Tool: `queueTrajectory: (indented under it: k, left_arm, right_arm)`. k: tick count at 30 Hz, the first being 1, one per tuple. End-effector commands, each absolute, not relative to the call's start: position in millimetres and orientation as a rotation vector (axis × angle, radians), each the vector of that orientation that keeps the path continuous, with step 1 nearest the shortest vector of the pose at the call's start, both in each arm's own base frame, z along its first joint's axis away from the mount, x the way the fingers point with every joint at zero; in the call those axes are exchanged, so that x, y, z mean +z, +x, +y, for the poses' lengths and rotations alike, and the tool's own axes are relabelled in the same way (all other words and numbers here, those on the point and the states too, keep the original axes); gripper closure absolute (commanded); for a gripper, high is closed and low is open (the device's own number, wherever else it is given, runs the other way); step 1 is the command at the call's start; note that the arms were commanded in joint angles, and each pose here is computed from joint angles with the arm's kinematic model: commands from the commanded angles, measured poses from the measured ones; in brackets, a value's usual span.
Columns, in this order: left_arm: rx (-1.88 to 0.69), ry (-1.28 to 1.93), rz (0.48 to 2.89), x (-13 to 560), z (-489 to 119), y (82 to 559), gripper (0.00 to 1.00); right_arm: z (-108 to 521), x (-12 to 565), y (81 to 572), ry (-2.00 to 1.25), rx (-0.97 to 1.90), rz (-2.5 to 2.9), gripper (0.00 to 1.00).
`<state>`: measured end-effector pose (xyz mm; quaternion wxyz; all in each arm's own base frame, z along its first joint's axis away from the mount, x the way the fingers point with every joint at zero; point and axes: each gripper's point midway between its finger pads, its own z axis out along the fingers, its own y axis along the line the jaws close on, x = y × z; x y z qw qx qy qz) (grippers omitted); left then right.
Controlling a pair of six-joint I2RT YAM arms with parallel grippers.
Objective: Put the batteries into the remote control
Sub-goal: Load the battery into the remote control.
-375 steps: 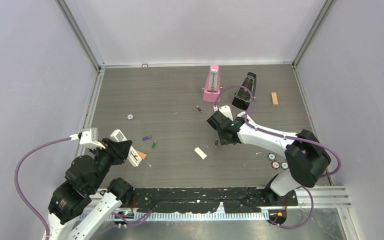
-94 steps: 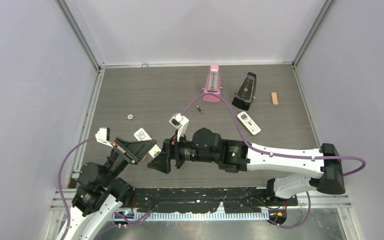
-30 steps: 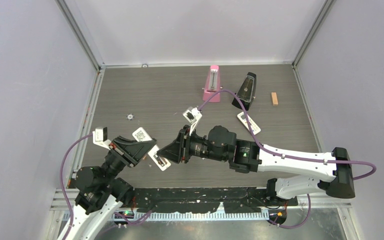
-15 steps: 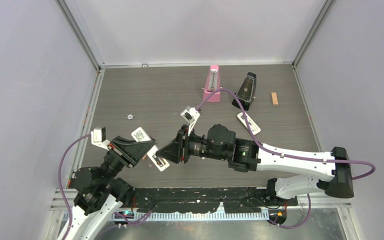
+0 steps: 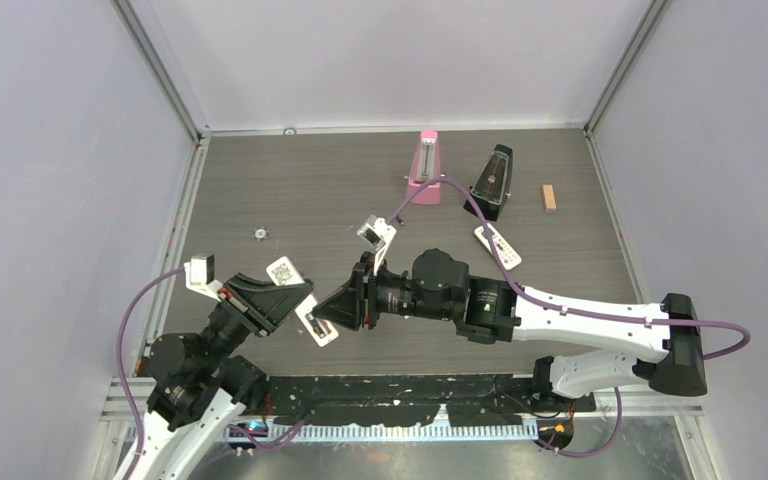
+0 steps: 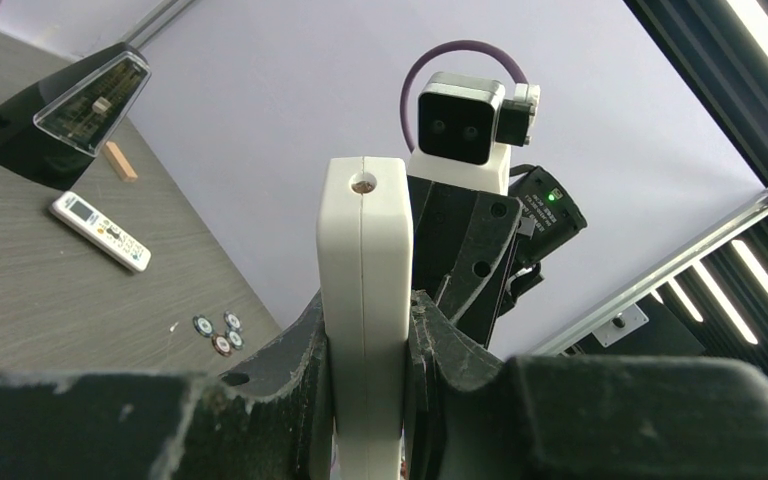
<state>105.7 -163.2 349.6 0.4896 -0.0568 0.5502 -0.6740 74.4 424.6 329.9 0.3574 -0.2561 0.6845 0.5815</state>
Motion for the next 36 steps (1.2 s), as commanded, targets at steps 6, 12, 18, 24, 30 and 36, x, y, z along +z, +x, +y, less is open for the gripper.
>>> queueTrajectory:
  k: [6,12,18,24,30,36]
  left_arm:
    - [-1.683,-0.092,1.116,394,-138,74,1.0]
    - [-1.682,-0.094,1.119,394,-138,74,1.0]
    - [-1.682,-0.08,1.122,394,-139,73,1.0]
    - [-1.671,-0.087,1.14,391,-140,75,1.0]
    - [-1.653,-0.09,1.149,389,-138,75,1.0]
    - [-1.62,-0.103,1.192,378,-139,80,1.0]
  right_arm:
    - [426,294,52,-0.852,1.467,1.843,0.77]
    - [427,289,52,-0.859,1.455,1.855,0.74]
    - [425,287,60,-0.819,1.393,1.888,0.66]
    - [420,291,72,-0.768,1.309,1.903,0.54]
    - [412,301,79,-0.694,1.3,1.886,0.49]
    - [400,323,74,-0.632,1.386,1.818,0.35]
